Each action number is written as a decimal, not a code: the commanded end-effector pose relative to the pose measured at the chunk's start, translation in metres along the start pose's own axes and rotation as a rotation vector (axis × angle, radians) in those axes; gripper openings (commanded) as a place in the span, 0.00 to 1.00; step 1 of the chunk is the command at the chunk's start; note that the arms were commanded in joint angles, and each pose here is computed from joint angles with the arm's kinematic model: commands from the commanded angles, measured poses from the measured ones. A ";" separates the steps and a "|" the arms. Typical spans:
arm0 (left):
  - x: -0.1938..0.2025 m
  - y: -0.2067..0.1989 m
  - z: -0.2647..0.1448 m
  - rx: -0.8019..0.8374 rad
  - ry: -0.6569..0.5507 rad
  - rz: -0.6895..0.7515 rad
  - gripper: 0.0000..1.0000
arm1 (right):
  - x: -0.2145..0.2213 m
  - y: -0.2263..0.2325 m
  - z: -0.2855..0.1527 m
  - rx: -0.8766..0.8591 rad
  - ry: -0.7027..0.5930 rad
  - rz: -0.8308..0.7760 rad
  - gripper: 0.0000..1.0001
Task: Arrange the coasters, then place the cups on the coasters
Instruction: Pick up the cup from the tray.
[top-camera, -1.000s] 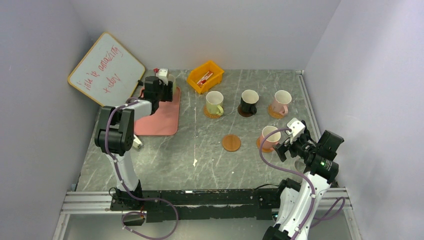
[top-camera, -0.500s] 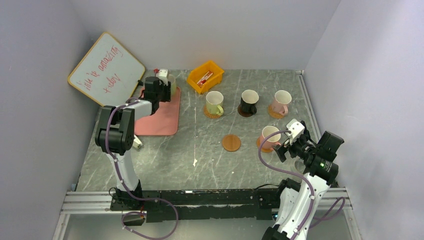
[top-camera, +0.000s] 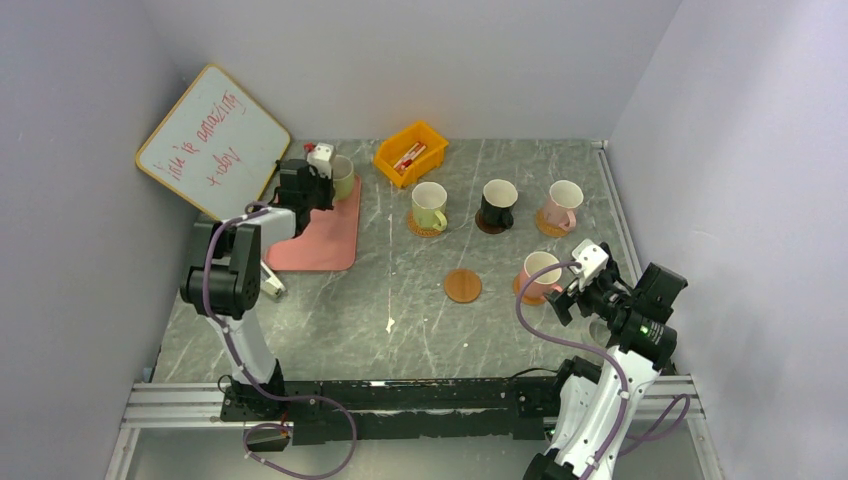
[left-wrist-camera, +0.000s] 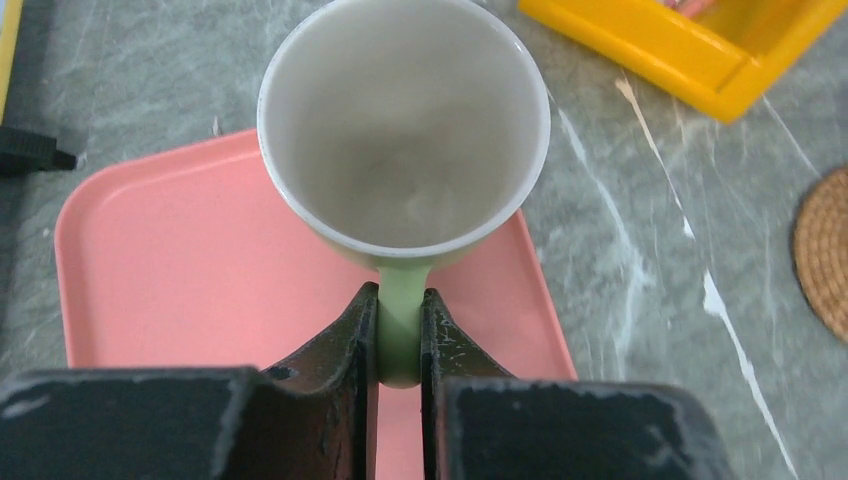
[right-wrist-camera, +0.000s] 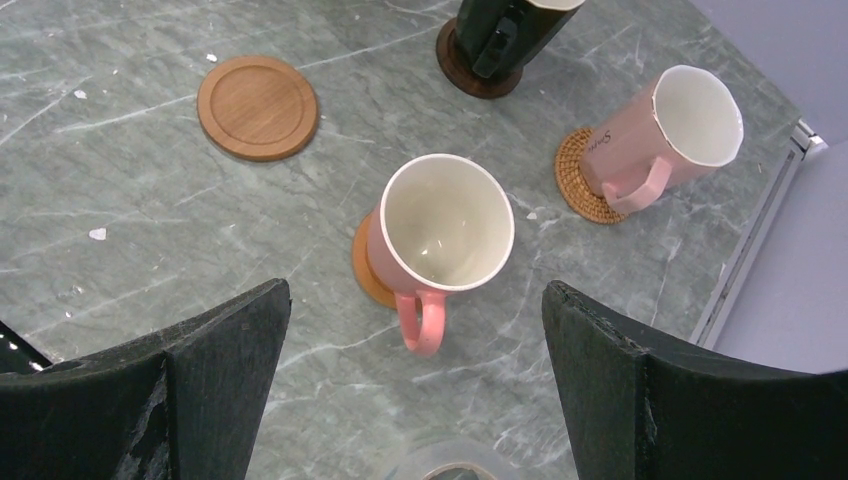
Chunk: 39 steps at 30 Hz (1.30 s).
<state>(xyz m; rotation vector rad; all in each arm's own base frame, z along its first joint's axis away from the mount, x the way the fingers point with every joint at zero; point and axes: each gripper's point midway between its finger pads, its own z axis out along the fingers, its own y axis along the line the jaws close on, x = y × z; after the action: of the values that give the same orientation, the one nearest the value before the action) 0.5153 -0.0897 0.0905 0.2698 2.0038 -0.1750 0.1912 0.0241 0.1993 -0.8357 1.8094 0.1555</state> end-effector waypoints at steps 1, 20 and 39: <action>-0.040 -0.008 -0.036 0.094 -0.120 0.110 0.05 | -0.007 0.004 -0.001 -0.016 -0.038 -0.039 1.00; 0.024 -0.052 -0.103 0.520 -0.069 0.271 0.05 | -0.008 0.005 -0.002 -0.008 -0.039 -0.048 1.00; 0.022 -0.042 -0.102 0.467 -0.092 0.286 0.44 | -0.008 0.006 -0.003 -0.010 -0.041 -0.053 1.00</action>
<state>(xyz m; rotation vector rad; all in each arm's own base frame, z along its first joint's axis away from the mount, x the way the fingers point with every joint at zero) 0.3996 -0.1033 0.0906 0.8108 1.8848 -0.5109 0.1865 0.0256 0.1995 -0.8486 1.8013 0.1390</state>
